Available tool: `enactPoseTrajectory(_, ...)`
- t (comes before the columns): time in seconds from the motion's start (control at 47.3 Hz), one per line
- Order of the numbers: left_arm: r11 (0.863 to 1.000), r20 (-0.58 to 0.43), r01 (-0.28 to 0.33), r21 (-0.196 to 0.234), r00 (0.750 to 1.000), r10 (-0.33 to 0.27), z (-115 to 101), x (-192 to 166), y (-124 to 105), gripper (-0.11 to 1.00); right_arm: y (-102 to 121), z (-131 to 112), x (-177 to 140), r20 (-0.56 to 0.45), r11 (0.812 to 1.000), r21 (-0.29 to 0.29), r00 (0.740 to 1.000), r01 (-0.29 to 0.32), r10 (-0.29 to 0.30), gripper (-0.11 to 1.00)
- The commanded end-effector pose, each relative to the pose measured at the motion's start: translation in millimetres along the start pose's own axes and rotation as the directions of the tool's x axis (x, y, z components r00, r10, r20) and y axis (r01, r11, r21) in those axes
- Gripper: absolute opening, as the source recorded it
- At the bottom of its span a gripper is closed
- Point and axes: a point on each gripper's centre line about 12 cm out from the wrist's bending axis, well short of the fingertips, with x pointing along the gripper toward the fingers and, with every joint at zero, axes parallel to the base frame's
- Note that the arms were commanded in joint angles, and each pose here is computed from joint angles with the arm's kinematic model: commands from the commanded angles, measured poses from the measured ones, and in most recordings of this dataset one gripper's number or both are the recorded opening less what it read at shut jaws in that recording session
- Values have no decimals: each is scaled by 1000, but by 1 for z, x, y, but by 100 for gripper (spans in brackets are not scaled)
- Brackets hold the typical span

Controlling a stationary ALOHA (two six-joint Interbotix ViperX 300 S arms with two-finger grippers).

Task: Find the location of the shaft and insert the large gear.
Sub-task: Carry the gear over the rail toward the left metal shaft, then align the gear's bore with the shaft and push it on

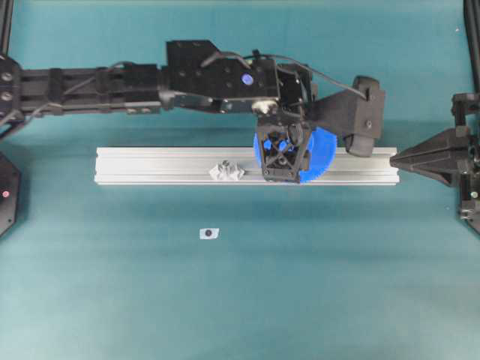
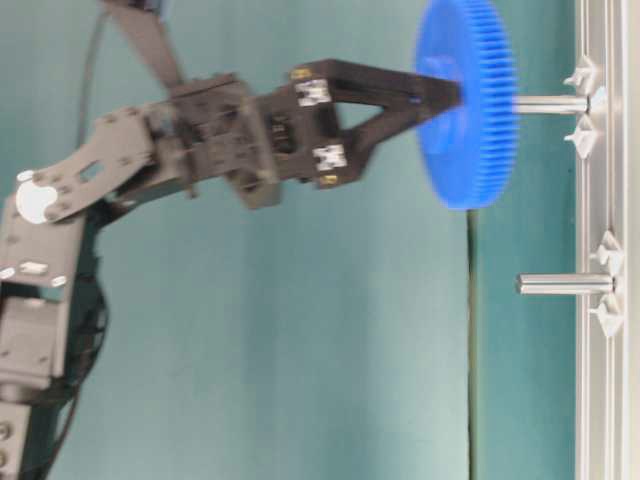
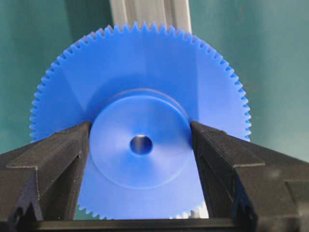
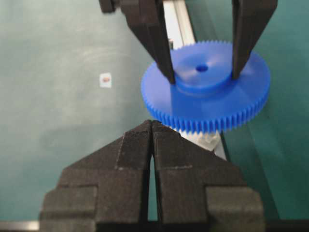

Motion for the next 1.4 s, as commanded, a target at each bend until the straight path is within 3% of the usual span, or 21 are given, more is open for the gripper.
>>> enactPoseTrajectory(0.0,1000,60,-18,1,998,18,11,-23,4,70,0,4,0,11,1000,11,1000,0,0,0)
enactPoseTrajectory(0.676,1000,44,-22,-18,999,23,7,-3,13,70,0,3,1,8,1000,13,1000,0,0,0)
enactPoseTrajectory(1.374,997,29,-40,-64,999,42,-3,-3,40,70,0,3,1,8,1000,11,1000,0,-1,0)
